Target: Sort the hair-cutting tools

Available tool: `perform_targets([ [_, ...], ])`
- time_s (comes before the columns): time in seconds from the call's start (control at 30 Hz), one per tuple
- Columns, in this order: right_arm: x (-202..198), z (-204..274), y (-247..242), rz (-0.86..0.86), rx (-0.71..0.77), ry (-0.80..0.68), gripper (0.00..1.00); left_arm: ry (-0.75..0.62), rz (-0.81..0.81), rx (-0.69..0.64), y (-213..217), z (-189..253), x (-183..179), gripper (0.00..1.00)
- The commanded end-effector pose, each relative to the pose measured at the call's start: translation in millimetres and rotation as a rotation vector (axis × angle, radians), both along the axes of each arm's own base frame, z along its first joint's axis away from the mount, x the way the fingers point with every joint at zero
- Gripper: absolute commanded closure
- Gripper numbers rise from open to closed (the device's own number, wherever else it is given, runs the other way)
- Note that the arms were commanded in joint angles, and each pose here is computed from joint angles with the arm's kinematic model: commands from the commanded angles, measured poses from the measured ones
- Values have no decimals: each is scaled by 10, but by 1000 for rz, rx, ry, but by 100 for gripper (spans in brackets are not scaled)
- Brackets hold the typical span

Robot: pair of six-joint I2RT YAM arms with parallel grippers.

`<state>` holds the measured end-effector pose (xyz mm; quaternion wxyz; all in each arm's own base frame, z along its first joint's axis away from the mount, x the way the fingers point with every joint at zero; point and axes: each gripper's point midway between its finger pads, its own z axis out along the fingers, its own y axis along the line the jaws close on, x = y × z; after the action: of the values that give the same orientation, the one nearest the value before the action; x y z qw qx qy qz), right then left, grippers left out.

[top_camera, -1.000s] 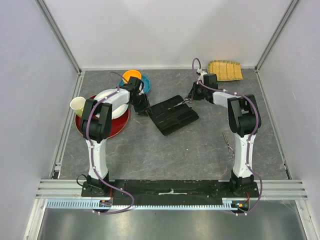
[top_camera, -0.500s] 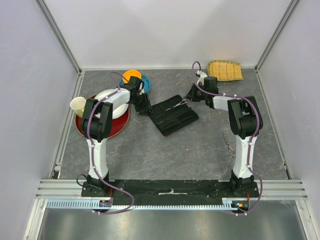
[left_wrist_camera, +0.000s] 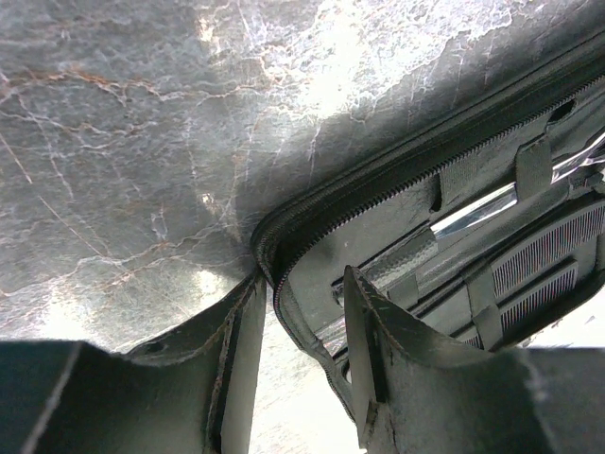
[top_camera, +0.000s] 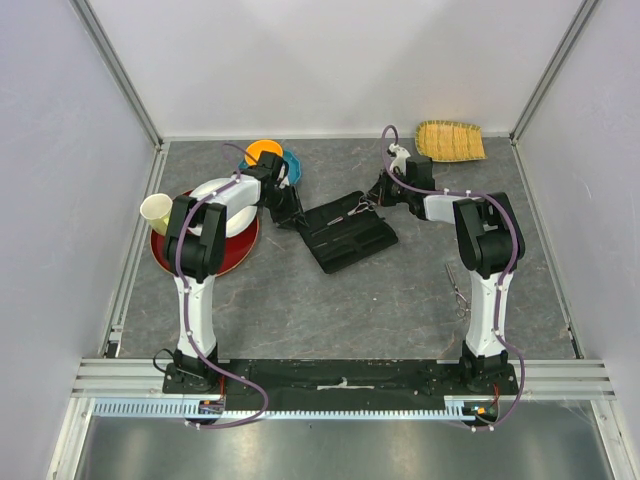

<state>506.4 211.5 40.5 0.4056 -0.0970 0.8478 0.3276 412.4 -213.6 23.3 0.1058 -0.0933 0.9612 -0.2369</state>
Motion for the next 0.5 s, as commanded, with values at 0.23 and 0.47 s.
perform_targets([
  [0.23, -184, 330, 285, 35, 77, -41, 96, 2, 31, -31, -81, -7, 87, 54],
  [0.47, -312, 252, 490, 17, 68, 13, 95, -2, 51, -58, -146, 18, 103, 54],
])
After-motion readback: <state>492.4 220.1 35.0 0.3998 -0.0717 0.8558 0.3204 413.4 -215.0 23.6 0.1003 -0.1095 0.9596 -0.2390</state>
